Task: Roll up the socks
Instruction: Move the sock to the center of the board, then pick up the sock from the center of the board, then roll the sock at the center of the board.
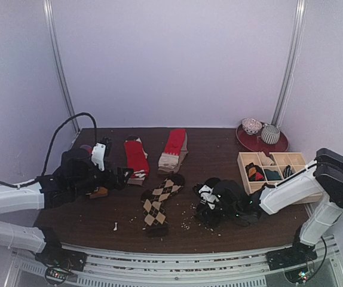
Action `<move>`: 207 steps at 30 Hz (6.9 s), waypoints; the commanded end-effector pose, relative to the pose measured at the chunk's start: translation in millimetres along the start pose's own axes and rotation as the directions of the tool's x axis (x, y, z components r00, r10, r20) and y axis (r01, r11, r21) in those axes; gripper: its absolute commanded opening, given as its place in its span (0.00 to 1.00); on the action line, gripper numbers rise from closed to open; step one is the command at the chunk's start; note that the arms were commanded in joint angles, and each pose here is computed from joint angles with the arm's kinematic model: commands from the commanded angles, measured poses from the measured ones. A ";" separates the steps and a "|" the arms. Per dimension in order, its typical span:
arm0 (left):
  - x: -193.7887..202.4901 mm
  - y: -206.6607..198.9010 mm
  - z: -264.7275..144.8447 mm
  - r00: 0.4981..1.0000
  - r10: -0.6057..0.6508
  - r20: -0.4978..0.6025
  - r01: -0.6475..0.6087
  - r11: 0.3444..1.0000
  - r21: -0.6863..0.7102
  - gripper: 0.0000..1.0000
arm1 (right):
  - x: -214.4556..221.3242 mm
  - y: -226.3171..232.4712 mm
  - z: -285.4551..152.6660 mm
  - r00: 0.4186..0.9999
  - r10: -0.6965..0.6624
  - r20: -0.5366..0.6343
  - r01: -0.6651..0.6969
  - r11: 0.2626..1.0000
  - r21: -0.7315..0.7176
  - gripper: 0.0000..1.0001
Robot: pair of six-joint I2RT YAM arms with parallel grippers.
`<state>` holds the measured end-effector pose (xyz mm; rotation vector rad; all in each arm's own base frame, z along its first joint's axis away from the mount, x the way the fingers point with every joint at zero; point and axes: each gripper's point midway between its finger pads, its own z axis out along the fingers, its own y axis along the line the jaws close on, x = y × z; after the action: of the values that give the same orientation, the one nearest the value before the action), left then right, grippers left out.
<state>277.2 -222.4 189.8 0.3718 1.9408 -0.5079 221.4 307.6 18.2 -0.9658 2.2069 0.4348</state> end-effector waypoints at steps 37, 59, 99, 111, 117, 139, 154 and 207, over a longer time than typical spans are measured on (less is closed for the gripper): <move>-2.9 12.2 -9.6 1.000 -0.016 0.024 0.017 0.998 -0.054 0.98 | -12.5 74.3 -36.7 0.819 -0.478 0.317 0.553 0.804 -0.218 0.75; -1.5 13.9 -7.7 1.000 -0.017 0.022 0.018 0.998 -0.065 0.98 | -6.5 94.7 -14.6 0.805 -0.505 0.311 0.590 0.741 -0.321 0.62; 77.7 -180.4 18.4 0.882 0.425 0.203 -0.441 0.597 0.670 0.65 | 47.3 37.8 24.8 0.774 0.410 -0.484 -0.616 0.667 -0.420 0.04; 133.2 -206.6 43.0 0.822 0.533 0.202 -0.488 0.473 0.734 0.47 | 51.2 38.5 26.8 0.744 0.378 -0.551 -0.634 0.661 -0.402 0.04; 150.5 -206.3 54.6 0.813 0.544 0.207 -0.496 0.463 0.734 0.45 | 50.5 41.1 25.2 0.752 0.358 -0.553 -0.624 0.656 -0.424 0.04; 161.1 -202.2 85.1 0.793 0.572 0.209 -0.540 0.502 0.676 0.49 | 58.5 41.6 18.0 0.743 0.351 -0.570 -0.637 0.632 -0.441 0.04; 216.9 -201.3 89.0 0.761 0.648 0.028 -0.432 0.474 0.767 0.04 | 50.8 41.9 15.4 0.748 0.353 -0.562 -0.638 0.616 -0.461 0.04; 257.6 -180.7 54.7 0.609 0.350 -0.711 0.238 0.775 0.586 0.00 | 1.2 69.2 -14.8 0.849 -0.472 0.238 0.520 0.826 -0.217 0.36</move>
<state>154.8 -431.7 19.1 1.2734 2.3025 -1.2055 153.5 340.2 28.1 -1.5582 1.6889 0.6066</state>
